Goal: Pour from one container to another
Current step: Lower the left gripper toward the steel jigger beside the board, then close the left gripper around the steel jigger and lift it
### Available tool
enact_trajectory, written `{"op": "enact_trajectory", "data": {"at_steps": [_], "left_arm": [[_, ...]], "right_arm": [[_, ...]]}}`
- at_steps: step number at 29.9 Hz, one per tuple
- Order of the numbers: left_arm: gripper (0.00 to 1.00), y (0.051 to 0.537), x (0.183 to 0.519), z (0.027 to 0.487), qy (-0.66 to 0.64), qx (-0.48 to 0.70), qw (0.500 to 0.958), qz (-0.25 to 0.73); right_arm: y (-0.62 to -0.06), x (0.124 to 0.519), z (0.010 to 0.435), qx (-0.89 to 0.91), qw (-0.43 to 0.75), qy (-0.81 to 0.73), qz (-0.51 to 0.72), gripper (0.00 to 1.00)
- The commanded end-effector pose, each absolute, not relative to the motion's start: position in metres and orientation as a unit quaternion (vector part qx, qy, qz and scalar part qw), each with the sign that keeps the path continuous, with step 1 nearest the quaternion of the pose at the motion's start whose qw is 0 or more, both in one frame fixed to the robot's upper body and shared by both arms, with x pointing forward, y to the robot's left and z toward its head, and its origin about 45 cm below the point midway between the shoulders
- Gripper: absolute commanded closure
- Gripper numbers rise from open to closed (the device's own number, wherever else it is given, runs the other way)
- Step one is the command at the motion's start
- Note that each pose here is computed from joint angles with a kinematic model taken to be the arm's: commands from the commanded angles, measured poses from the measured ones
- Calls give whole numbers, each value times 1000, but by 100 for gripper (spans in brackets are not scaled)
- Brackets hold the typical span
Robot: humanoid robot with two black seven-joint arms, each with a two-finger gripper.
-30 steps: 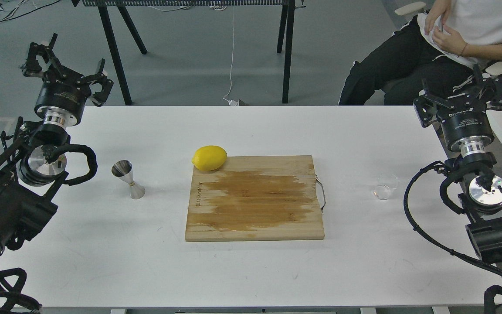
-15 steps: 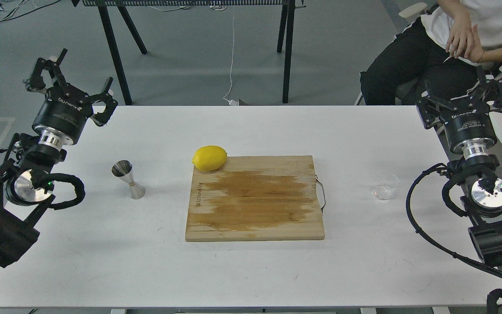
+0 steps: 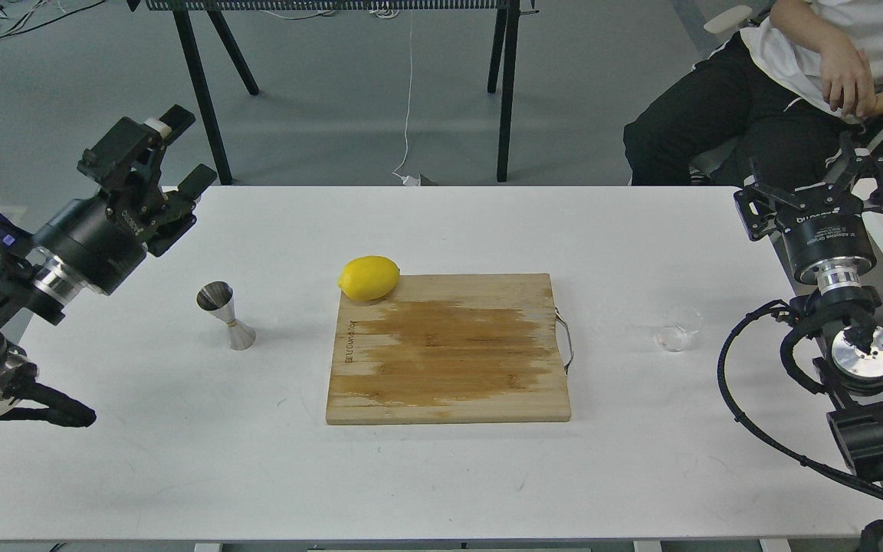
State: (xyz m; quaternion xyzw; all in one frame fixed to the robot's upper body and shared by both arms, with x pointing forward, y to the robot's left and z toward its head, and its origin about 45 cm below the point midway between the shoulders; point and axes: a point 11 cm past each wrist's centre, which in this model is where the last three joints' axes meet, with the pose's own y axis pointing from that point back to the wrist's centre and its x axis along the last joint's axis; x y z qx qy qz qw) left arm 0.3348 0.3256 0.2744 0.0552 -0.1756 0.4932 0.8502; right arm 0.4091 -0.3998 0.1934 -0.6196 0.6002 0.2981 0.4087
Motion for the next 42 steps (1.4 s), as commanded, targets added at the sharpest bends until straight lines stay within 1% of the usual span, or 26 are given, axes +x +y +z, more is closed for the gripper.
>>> {"op": "enact_trajectory", "data": {"at_steps": [1, 6, 9, 12, 15, 18, 24, 26, 30, 34, 36, 39, 42], "left_arm": [[4, 320, 307, 265, -288, 137, 830, 458], [4, 335, 283, 229, -389, 244, 784, 418], [4, 342, 254, 194, -455, 314, 757, 349], [4, 366, 236, 160, -524, 386, 705, 282], [4, 392, 230, 125, -535, 446, 667, 264], [7, 411, 232, 103, -524, 481, 649, 270], [7, 411, 262, 78, -496, 507, 630, 317], [7, 414, 269, 75, -491, 516, 623, 324], [7, 405, 283, 72, -489, 512, 621, 338], [8, 396, 288, 59, -488, 518, 629, 313], [8, 381, 290, 49, -488, 515, 639, 298], [9, 367, 292, 43, -483, 507, 647, 302], [10, 363, 295, 41, -480, 507, 647, 306]], "right_arm": [[-402, 409, 194, -619, 408, 602, 297, 0], [-403, 409, 194, -619, 408, 602, 296, 0], [-402, 409, 194, -619, 408, 602, 297, 0], [-402, 409, 194, -619, 408, 602, 297, 0], [-402, 409, 194, -620, 407, 602, 296, 0], [-402, 408, 193, -619, 407, 602, 297, 0], [-403, 407, 192, -618, 406, 604, 298, 0], [-405, 406, 192, -618, 405, 605, 297, 0], [-407, 406, 193, -618, 404, 606, 294, 0], [-408, 406, 193, -619, 403, 607, 293, 0], [-408, 406, 193, -618, 404, 607, 294, 0], [-410, 406, 195, -617, 406, 608, 291, 0], [-415, 405, 197, -616, 407, 611, 287, 0]]}}
